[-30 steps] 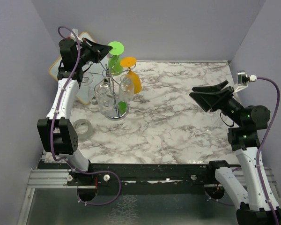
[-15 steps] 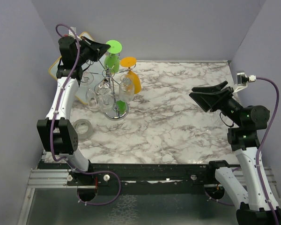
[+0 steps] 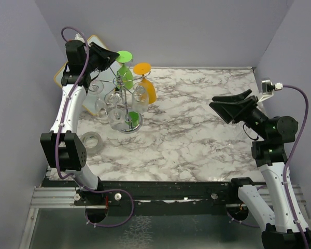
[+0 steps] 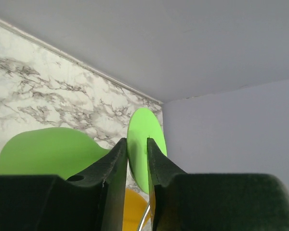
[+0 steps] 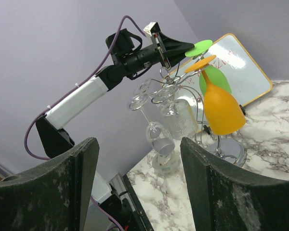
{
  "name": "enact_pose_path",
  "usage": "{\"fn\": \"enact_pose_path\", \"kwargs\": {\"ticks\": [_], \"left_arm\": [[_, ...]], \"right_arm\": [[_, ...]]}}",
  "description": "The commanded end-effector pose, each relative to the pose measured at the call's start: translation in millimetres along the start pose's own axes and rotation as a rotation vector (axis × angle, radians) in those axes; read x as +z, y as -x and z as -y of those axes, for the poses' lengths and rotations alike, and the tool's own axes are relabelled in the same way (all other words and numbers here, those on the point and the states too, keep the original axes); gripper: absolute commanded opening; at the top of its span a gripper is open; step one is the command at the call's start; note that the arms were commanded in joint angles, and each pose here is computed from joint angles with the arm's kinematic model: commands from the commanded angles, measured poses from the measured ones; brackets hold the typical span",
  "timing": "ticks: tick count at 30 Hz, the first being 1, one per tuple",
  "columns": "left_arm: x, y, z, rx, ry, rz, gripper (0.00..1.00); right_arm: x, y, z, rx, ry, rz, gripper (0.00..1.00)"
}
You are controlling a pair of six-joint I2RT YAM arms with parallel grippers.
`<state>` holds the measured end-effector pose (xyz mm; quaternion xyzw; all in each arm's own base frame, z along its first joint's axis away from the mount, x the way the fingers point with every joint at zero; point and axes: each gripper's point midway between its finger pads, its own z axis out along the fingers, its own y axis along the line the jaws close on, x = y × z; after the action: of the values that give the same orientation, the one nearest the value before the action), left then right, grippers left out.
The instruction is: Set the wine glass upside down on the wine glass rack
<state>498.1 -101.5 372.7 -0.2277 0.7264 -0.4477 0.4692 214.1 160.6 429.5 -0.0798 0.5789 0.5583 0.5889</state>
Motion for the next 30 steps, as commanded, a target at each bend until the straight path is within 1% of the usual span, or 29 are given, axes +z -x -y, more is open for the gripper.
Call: {"fn": "enact_pose_path", "kwargs": {"ticks": [1, 5, 12, 15, 20, 23, 26, 28, 30], "left_arm": [[-11, 10, 8, 0.056, 0.024, 0.039, 0.28], [-17, 12, 7, 0.084, 0.046, 0.047, 0.36], [-33, 18, 6, 0.153, 0.109, 0.073, 0.50], [-41, 19, 3, 0.197, 0.149, 0.065, 0.54], [-61, 24, -2, 0.276, 0.220, 0.104, 0.59], [-76, 29, 10, 0.321, 0.220, 0.134, 0.60], [-94, 30, 32, 0.387, 0.176, 0.149, 0.60], [-110, 30, 44, 0.436, 0.153, 0.171, 0.63], [-127, 26, 57, 0.485, 0.123, 0.183, 0.67]], "right_arm": [[1, 0, -2, -0.008, 0.006, -0.007, 0.73], [1, 1, 0, 0.001, -0.006, -0.012, 0.73], [4, -7, 19, 0.066, -0.083, -0.054, 0.74], [3, -7, 22, 0.071, -0.103, -0.051, 0.73], [5, -11, 24, 0.094, -0.105, -0.076, 0.73], [6, -14, 29, 0.097, -0.113, -0.096, 0.73], [6, -18, 44, 0.078, -0.174, -0.123, 0.74], [5, -19, 56, 0.063, -0.232, -0.144, 0.74], [3, -19, 69, 0.041, -0.299, -0.154, 0.74]]}}
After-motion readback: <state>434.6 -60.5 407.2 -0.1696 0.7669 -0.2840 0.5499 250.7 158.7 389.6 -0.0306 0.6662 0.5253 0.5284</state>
